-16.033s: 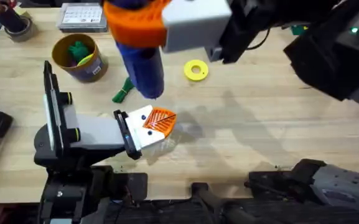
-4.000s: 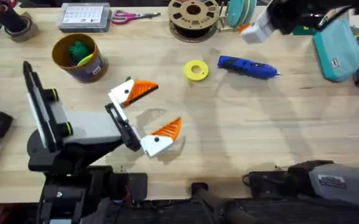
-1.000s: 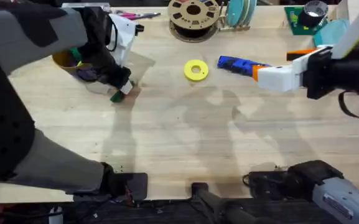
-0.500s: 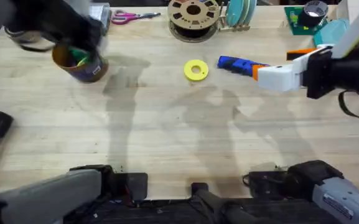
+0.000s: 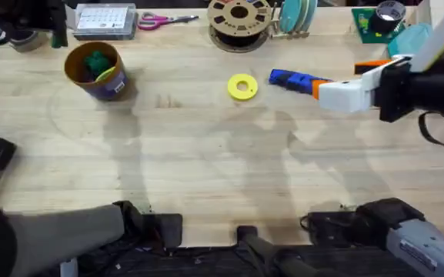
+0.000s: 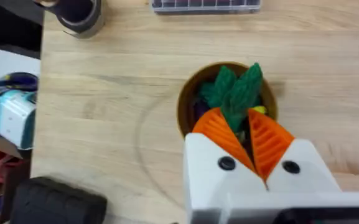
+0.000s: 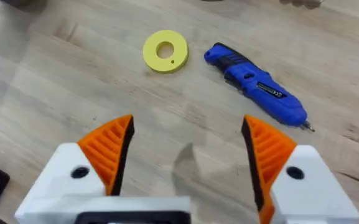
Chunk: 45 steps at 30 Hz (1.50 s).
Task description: Pick up the gripper from the table and insert it into the empty holder that is missing its gripper. Then pick up a screw, insert it into the mounting hole, and use the screwdriver to tighten it. Finally, clean up the table by picking up the vegetable and placing it into the bucket.
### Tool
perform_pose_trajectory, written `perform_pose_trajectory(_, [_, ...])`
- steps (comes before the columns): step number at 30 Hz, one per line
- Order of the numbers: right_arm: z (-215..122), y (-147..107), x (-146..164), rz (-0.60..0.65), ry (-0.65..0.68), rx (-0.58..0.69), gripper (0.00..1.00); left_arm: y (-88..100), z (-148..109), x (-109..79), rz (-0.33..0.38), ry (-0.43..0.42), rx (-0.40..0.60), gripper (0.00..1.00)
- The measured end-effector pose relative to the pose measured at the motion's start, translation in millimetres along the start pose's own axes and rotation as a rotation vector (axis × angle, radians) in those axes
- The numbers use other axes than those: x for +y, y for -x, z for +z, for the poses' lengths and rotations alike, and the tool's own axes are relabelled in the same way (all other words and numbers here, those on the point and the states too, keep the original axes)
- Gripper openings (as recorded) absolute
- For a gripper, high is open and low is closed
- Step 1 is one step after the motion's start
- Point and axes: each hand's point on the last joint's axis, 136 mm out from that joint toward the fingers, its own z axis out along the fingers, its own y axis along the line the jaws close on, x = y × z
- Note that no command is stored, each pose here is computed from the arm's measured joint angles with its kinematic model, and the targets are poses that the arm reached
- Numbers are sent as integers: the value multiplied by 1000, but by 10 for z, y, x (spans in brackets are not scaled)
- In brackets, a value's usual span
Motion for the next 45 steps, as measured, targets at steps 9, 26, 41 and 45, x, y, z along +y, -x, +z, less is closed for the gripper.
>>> perform_pose_trajectory(9, [0, 1, 0, 0, 0, 0, 996, -338, 627, -95, -11, -63, 168, 16])
perform_pose_trajectory(26, [0, 2, 0, 0, 0, -1, 995, -626, 640, -192, -18, -104, 290, 985])
perform_pose_trajectory(41, [1, 2, 0, 0, 0, 0, 996, -514, -712, -608, 19, -202, 136, 985])
perform_pose_trajectory(45, [0, 2, 0, 0, 0, -1, 996, -528, -923, -968, 68, -275, 121, 985])
